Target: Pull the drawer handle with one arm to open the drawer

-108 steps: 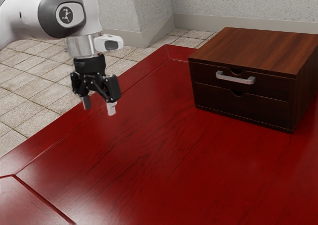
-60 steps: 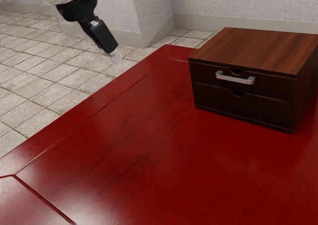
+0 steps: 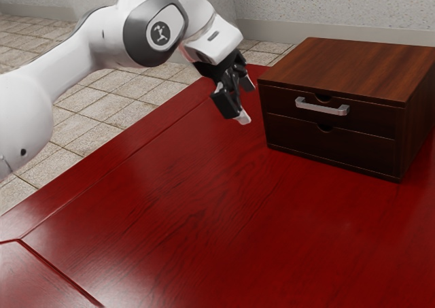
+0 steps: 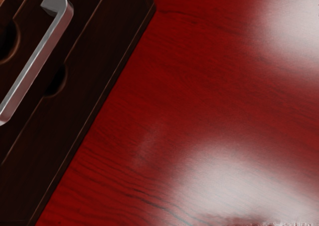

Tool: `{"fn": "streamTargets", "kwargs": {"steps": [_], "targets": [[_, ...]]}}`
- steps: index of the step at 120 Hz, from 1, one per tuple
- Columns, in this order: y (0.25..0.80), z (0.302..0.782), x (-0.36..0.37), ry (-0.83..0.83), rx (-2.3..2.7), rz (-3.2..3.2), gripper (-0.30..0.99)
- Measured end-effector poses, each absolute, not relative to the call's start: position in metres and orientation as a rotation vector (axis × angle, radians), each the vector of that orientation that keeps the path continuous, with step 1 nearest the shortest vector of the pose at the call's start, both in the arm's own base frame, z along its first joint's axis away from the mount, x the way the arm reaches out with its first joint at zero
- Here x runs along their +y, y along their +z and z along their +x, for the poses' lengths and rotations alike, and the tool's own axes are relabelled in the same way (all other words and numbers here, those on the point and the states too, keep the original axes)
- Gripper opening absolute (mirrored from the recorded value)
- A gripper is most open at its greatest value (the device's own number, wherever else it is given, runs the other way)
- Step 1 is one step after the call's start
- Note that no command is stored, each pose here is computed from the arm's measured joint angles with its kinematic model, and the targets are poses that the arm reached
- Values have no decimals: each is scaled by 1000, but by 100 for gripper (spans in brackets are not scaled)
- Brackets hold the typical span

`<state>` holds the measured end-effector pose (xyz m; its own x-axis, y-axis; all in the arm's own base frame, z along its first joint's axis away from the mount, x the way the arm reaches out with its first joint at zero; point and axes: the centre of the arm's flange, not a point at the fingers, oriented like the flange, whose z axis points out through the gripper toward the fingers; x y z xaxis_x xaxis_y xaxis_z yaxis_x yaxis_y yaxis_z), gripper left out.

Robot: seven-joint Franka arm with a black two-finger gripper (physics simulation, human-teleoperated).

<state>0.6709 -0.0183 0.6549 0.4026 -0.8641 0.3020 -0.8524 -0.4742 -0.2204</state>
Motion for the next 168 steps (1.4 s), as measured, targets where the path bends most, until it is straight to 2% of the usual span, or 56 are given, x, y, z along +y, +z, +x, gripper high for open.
{"fn": "streamTargets", "kwargs": {"steps": [21, 53, 107, 168], "targets": [[635, 700, -14, -497, 1681, -2457, 69], [610, 722, -6, -449, 1781, -2338, 69], [610, 733, -53, -587, 1940, -2133, 69], [583, 753, -57, -654, 1959, -2053, 69]]}}
